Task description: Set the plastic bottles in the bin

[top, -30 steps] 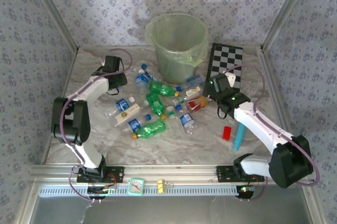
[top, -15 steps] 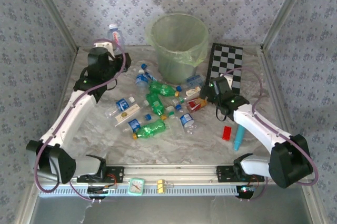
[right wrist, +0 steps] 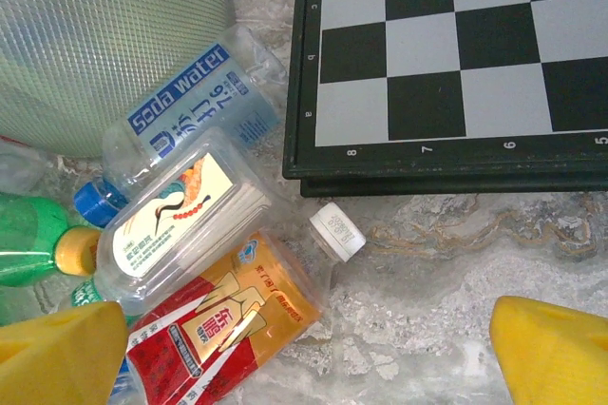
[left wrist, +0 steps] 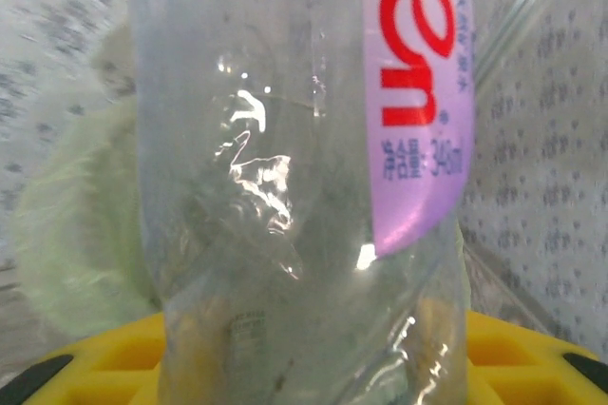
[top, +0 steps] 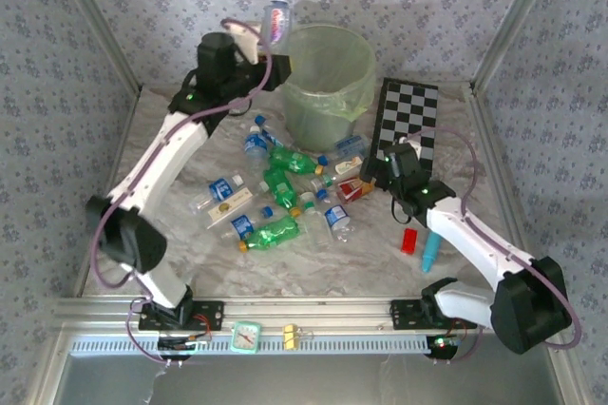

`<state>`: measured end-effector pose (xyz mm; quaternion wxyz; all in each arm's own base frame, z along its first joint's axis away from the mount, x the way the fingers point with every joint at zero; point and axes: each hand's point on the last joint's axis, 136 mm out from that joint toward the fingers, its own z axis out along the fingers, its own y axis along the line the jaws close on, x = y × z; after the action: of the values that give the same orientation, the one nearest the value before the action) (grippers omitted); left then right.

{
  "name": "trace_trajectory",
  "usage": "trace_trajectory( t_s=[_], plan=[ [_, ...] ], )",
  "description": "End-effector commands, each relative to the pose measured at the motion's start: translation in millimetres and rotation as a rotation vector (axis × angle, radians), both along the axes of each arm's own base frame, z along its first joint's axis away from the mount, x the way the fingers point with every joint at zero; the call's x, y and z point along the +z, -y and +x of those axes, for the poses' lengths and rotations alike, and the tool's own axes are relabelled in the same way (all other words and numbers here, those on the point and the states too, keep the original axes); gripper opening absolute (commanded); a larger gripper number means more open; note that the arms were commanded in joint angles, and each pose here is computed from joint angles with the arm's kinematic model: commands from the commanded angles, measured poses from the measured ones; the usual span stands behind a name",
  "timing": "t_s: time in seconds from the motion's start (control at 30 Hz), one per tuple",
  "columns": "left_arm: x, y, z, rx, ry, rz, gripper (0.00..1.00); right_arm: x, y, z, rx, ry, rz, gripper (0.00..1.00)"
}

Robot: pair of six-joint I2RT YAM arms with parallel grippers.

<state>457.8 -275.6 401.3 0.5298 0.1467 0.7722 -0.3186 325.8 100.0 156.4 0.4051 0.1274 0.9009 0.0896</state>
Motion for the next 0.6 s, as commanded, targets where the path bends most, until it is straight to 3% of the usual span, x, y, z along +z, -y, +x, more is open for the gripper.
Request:
trace_trajectory(
  t_s=[0.0, 0.23, 0.57],
  plan=[
    [-4.8, 33.6, -5.4, -0.126, -0.050, 0.066, 0.47, 1.4, 10.8, -8.3, -0.024, 0.003, -0.016, 1.00],
    [-42.5, 64.1, 27.1, -0.129, -0.189, 0.136, 0.47, 0.9, 19.8, -18.0, -0.046, 0.008, -0.009, 1.00],
    [-105.6, 70.4, 55.5, -0.067, -0.300, 0.190, 0.49, -0.7, 34.8, -28.3, -0.085, 0.010, -0.013, 1.00]
  ],
)
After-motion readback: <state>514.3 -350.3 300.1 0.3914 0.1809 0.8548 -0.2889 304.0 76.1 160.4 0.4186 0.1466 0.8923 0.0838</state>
